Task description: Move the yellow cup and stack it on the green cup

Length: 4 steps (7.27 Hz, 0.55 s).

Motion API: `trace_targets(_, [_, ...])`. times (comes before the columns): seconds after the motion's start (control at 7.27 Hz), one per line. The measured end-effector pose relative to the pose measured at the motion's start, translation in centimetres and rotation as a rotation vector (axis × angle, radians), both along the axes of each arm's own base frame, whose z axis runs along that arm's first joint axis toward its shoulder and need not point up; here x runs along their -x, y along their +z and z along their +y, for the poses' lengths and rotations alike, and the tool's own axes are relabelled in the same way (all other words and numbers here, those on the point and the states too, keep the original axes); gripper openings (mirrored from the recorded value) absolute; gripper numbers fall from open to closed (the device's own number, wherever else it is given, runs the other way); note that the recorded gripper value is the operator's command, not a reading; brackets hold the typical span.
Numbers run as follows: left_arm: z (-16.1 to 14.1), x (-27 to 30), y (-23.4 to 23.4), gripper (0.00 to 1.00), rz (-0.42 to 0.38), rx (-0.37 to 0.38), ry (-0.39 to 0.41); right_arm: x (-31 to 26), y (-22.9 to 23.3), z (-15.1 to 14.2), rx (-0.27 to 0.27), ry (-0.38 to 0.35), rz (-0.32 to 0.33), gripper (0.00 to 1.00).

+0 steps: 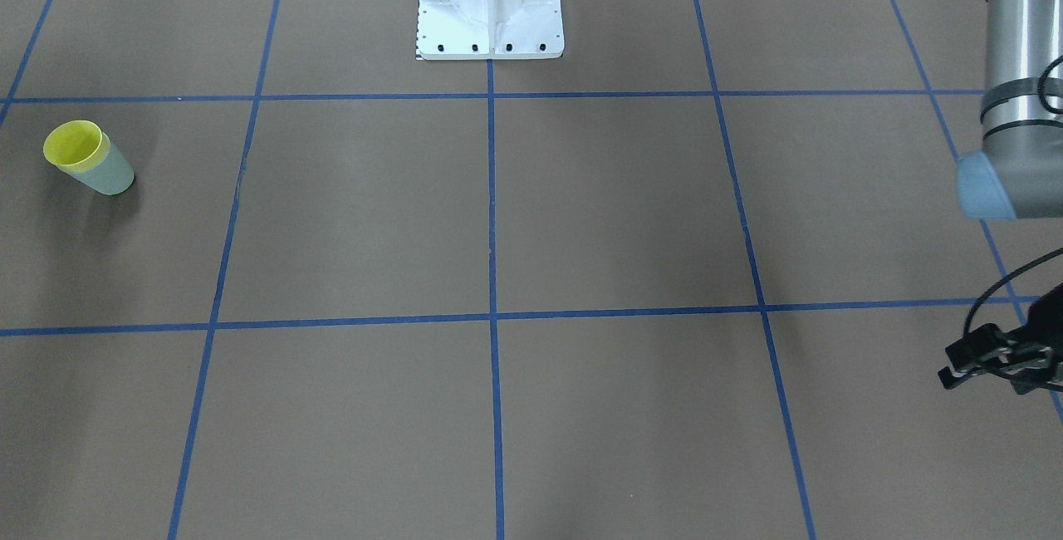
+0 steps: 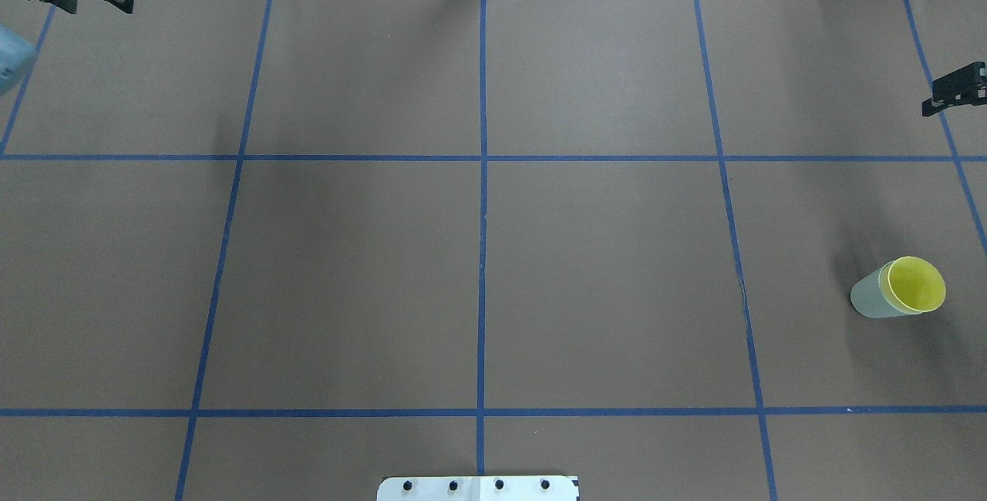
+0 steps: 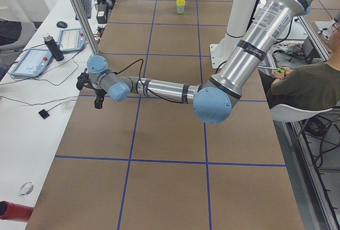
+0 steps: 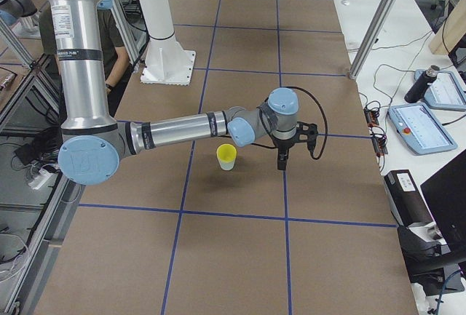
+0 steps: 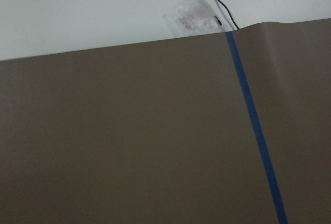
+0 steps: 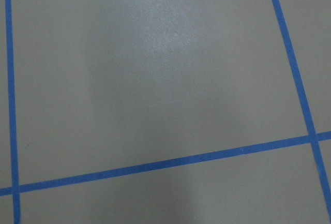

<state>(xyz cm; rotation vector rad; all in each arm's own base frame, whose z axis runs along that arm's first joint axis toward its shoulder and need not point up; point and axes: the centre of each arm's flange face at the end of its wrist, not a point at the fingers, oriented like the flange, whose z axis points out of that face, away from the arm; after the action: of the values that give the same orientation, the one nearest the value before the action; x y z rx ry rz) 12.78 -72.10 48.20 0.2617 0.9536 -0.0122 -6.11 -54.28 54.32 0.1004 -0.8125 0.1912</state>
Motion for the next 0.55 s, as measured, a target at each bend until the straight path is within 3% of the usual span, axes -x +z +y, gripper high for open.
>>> trace_targets(0.28, [1.1,5.3,2.7,1.0,0.004,-0.118,0.13,-3.0,0.6,-0.8,-0.001,-0.082,0.031,1.0])
trace_targets(0.41, [1.7,8.1,4.6,1.0,-0.021,-0.131,0.156,-4.3,0.8,-0.8,-0.001,-0.112,0.043,1.0])
trace_targets(0.55, [3.2,10.8,7.4,1.0,-0.032,-0.088,0.15,-5.0,1.0,-0.7,0.0,-0.129,0.047,1.0])
